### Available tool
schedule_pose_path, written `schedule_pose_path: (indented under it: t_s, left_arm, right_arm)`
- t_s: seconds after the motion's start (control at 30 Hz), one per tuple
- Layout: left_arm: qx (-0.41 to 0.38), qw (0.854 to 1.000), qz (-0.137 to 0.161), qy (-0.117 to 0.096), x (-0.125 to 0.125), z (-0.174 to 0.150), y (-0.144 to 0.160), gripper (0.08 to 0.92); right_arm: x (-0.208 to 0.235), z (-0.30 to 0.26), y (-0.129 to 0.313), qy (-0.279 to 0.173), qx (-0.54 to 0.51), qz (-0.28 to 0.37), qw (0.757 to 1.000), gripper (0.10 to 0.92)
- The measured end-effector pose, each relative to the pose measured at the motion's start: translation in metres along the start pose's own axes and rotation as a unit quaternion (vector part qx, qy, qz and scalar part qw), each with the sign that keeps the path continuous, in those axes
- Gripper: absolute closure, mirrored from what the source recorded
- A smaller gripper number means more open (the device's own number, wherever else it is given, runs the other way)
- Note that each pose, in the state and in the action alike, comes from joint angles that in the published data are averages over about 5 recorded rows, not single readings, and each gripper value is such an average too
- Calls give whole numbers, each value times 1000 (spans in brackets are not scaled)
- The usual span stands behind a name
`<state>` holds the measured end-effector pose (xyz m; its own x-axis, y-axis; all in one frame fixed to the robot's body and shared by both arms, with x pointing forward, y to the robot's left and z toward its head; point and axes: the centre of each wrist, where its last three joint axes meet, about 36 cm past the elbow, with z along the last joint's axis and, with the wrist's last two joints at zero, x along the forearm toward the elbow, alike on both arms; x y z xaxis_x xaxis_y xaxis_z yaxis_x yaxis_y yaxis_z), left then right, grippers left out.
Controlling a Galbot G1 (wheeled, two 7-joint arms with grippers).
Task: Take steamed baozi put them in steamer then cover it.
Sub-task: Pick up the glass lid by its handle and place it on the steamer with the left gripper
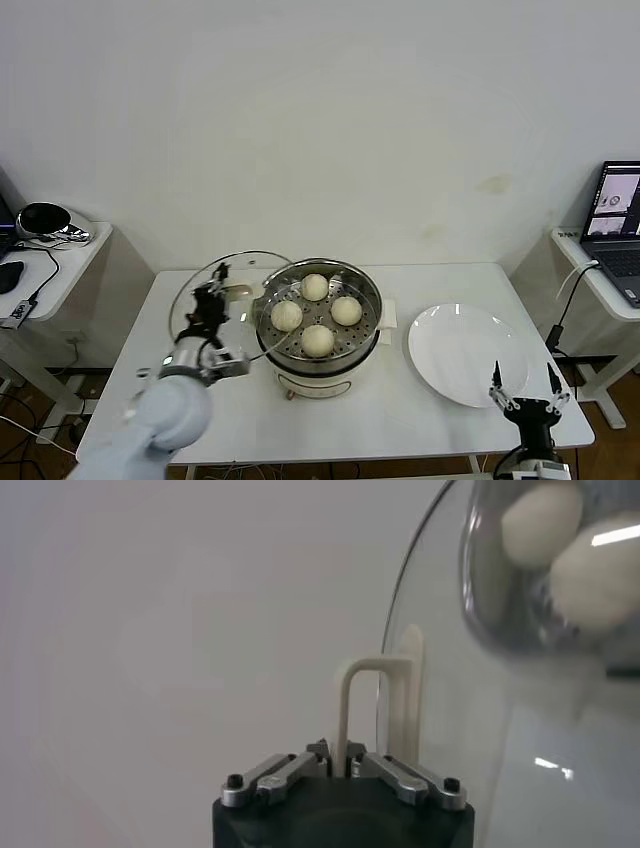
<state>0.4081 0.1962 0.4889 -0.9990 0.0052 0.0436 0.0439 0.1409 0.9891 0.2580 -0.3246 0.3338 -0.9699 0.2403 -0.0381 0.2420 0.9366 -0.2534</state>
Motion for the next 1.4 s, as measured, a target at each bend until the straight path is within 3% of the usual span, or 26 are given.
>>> schedule_pose_path:
  t_s: [0.53,1.03,1.4]
  left_arm:
    - [-29,1000,10,-7,-34,-102,-24,848]
    - [-44,999,32,1,-46,-130,-52,848]
    - [-47,998,31,2,-47,-138,-64,848]
  right_arm:
    - [2,2,5,-7,10,-9,1000,200]
    - [3,2,7,-11,12,-15,1000,200]
    - [5,1,6,-15,12,-16,1000,200]
